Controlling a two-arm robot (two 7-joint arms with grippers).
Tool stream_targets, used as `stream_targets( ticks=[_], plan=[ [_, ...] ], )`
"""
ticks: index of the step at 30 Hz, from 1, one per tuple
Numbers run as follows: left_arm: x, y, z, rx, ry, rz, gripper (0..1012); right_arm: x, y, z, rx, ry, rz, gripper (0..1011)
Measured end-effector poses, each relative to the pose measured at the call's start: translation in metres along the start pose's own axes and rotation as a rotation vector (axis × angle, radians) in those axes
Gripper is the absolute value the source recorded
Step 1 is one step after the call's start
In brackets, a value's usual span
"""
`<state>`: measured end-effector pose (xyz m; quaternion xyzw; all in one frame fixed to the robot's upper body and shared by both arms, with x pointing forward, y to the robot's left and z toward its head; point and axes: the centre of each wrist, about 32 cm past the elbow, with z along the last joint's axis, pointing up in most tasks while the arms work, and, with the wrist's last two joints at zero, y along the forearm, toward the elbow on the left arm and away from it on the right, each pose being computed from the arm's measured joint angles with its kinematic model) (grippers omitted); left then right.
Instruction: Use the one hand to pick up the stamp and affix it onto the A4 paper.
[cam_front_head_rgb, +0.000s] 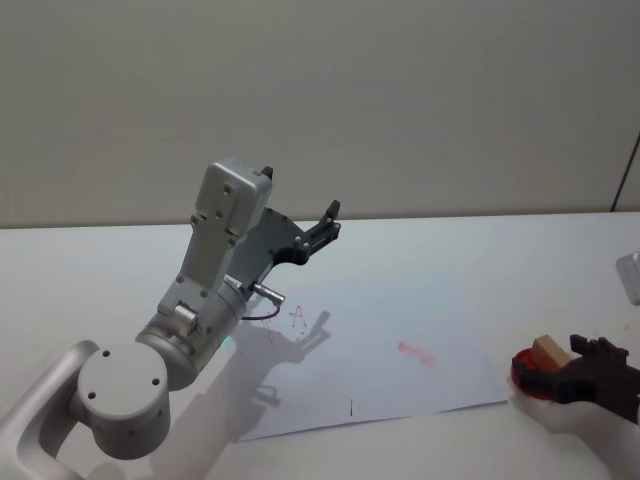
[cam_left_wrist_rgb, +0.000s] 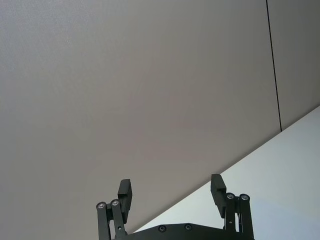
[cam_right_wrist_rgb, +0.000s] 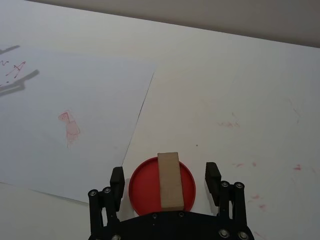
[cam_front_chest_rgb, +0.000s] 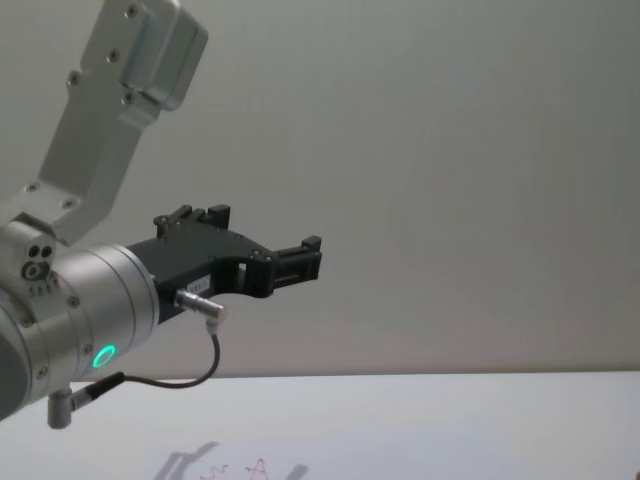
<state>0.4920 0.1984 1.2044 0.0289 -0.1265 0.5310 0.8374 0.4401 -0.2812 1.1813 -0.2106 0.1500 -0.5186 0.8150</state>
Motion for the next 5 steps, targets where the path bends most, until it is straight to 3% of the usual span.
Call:
stream_targets(
  ticks=[5],
  plan=[
    [0.0, 0.0, 0.0, 0.0, 0.0, 0.0, 1001, 0.0, 0.0003, 0.0001, -0.001, 0.0, 0.0, 1001]
  ],
)
